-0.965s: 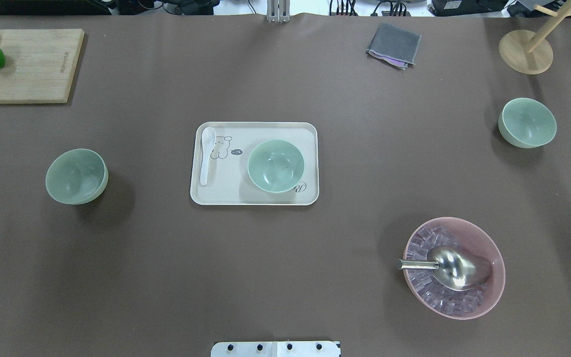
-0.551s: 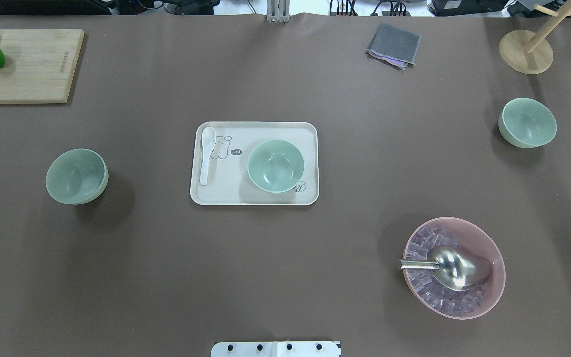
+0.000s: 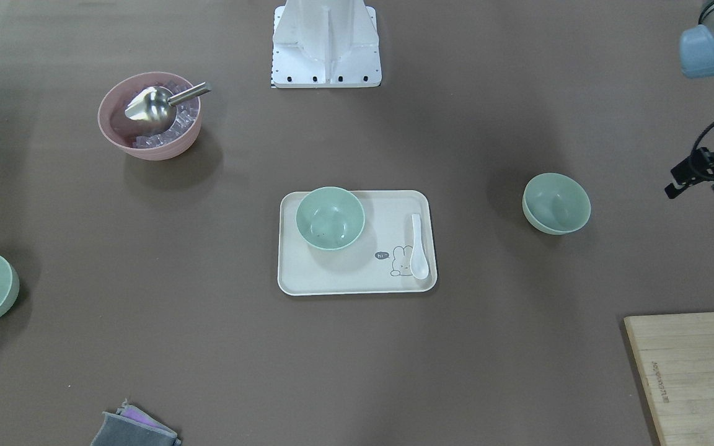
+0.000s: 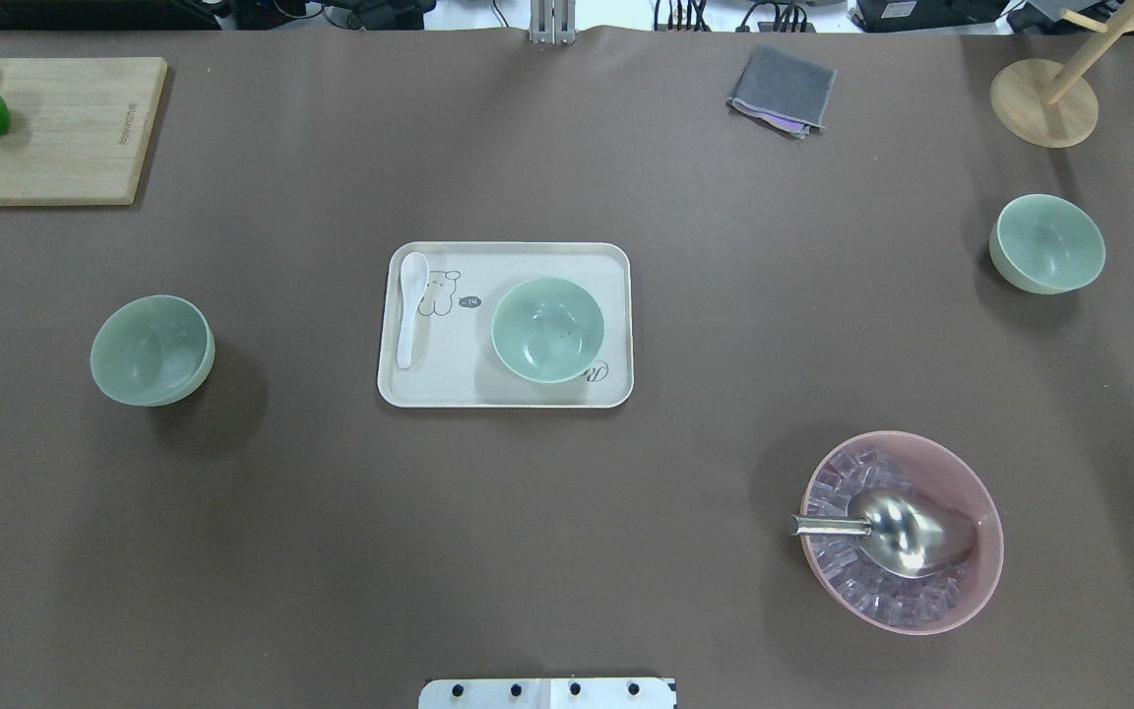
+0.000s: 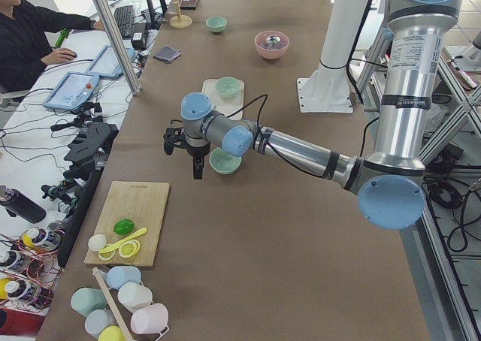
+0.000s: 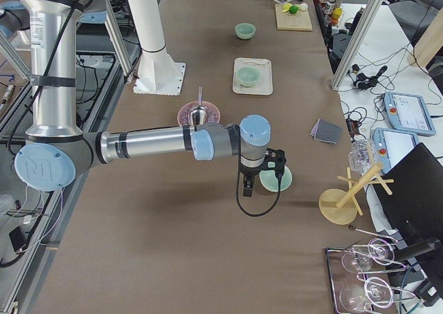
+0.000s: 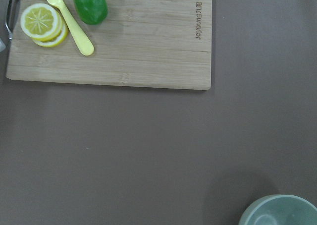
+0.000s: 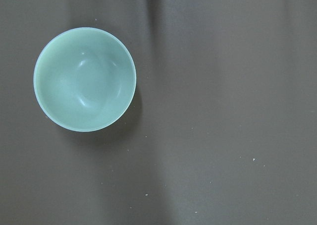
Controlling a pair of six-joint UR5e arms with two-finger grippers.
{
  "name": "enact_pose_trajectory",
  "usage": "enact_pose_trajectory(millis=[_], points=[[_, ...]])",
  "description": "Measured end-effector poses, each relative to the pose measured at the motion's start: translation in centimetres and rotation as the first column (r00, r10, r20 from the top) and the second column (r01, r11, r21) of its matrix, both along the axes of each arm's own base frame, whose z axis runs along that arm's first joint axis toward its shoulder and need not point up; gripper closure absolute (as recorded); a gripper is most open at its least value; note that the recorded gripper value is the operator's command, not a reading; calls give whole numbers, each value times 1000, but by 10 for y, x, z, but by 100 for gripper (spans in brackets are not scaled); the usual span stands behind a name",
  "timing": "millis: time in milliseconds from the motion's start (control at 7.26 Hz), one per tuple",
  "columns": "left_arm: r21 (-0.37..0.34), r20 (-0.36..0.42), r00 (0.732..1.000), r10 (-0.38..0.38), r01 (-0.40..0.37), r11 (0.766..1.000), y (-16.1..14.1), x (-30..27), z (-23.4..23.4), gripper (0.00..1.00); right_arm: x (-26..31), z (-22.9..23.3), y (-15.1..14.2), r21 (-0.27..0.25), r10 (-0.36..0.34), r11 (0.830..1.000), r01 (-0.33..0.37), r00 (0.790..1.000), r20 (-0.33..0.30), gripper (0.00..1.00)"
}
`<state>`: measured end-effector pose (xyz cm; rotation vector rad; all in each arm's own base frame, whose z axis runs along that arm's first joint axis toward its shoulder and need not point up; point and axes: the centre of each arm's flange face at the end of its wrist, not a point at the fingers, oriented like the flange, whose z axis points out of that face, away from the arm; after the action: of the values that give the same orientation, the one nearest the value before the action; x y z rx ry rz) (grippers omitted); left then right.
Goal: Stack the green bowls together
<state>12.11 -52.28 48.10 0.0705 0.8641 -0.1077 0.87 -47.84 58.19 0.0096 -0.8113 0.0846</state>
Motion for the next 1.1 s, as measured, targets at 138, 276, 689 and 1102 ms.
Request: enact_pose_trajectory(millis=[138,276,689,1102], points=[[-10,10,1000,11,-11,1000,8,36,-5,3,0,0,0,0,-1,1000,1,1000,0,0],[-8,31,999,16,-16,1000,16,65,-5,3,-1,0,0,-1,-2,1000,2,1000,0,0],[-23,53,998,42,-41,999,29,115,12,9,-3,0,-1,-2,-3,1000,3,1000,0,0],[-18,48,998,51,-50,999,26,126,34,33,-5,0,-1,-10,-2,1000,2,1000,0,0]])
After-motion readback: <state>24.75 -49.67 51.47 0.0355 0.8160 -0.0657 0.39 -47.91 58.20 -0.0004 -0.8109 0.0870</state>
